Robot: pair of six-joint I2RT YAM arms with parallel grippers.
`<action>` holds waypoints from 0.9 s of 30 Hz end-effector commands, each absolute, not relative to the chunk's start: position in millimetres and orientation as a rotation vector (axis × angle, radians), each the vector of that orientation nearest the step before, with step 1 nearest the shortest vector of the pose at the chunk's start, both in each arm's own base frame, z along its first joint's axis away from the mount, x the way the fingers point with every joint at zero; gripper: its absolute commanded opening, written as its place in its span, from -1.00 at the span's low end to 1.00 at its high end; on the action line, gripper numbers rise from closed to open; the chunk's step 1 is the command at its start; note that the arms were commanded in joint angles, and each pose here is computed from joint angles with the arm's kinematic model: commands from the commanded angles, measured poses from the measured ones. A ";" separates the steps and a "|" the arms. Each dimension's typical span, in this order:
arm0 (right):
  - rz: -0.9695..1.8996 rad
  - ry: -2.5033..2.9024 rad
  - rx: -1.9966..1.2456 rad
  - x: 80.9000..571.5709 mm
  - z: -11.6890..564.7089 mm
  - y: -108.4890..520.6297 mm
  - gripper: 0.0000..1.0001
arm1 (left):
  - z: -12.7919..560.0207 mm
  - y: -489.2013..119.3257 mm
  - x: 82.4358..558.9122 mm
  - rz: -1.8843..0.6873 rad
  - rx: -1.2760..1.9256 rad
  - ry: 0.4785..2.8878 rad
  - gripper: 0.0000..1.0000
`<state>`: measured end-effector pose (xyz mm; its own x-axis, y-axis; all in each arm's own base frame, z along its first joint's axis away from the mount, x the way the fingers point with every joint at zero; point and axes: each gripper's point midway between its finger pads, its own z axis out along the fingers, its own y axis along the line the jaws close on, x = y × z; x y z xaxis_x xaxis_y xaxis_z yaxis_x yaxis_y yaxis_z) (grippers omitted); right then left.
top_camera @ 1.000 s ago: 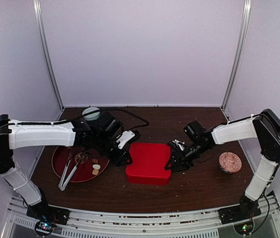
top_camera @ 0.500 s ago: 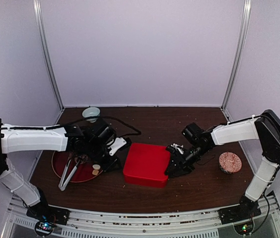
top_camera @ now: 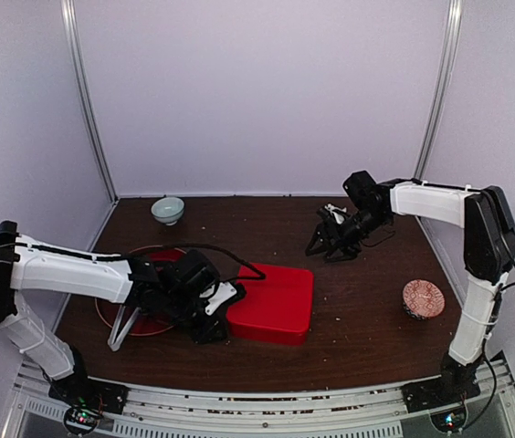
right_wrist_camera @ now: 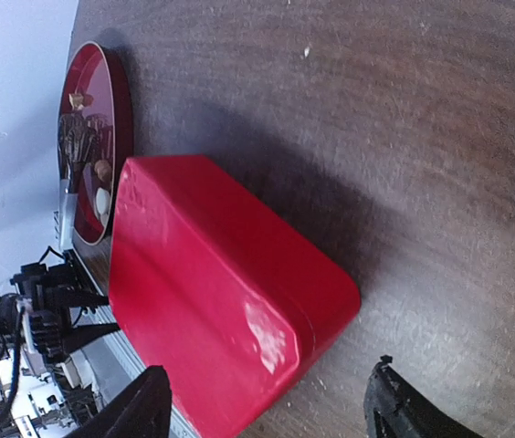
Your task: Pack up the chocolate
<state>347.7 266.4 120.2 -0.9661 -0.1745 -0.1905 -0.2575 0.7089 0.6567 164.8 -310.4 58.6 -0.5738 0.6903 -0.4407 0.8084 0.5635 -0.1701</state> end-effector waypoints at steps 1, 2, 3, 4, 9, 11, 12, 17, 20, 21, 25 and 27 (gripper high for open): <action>1.146 2.791 -0.363 368.0 109.8 291.2 0.46 | 66.1 -340.0 178.7 -0.637 1.083 2.456 -0.41; 1.165 2.791 -0.380 368.7 107.3 298.4 0.45 | 65.0 -341.7 180.6 -0.643 1.061 2.461 -0.41; 1.181 2.796 -0.395 368.1 104.7 304.6 0.43 | 63.6 -342.6 182.3 -0.650 1.042 2.470 -0.41; 1.199 2.804 -0.414 365.9 101.5 310.8 0.41 | 62.2 -343.5 183.8 -0.655 1.027 2.478 -0.41; 1.258 2.833 -0.485 345.0 91.7 324.4 0.23 | 58.2 -336.1 201.4 -0.618 0.925 2.515 -0.42; 1.269 2.848 -0.517 329.7 93.1 320.5 0.15 | 59.9 -330.5 214.3 -0.605 0.870 2.523 -0.42; 1.270 2.857 -0.533 320.0 93.9 316.8 0.13 | 61.9 -328.3 221.3 -0.596 0.847 2.525 -0.43; 1.268 2.905 -0.529 274.8 89.1 295.9 0.03 | 69.3 -326.7 258.5 -0.553 0.779 2.510 -0.42; 1.310 2.913 -0.496 252.4 84.6 293.2 0.02 | 76.7 -335.6 279.2 -0.542 0.783 2.495 -0.42; 1.331 2.921 -0.478 244.0 81.6 292.6 0.02 | 77.7 -336.8 283.3 -0.534 0.787 2.494 -0.42; 1.380 2.906 -0.469 225.1 86.8 298.5 0.04 | 90.1 -339.9 281.8 -0.556 0.851 2.474 -0.40; 1.375 2.903 -0.452 221.6 87.7 297.4 0.04 | 100.9 -337.7 268.0 -0.561 0.918 2.441 -0.39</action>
<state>223.9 285.2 69.1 -0.9517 -0.3061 0.0252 -0.1926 0.6587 0.7274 279.4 -330.2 72.6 -0.7417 0.4450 -0.5018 0.6073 0.7631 -0.2209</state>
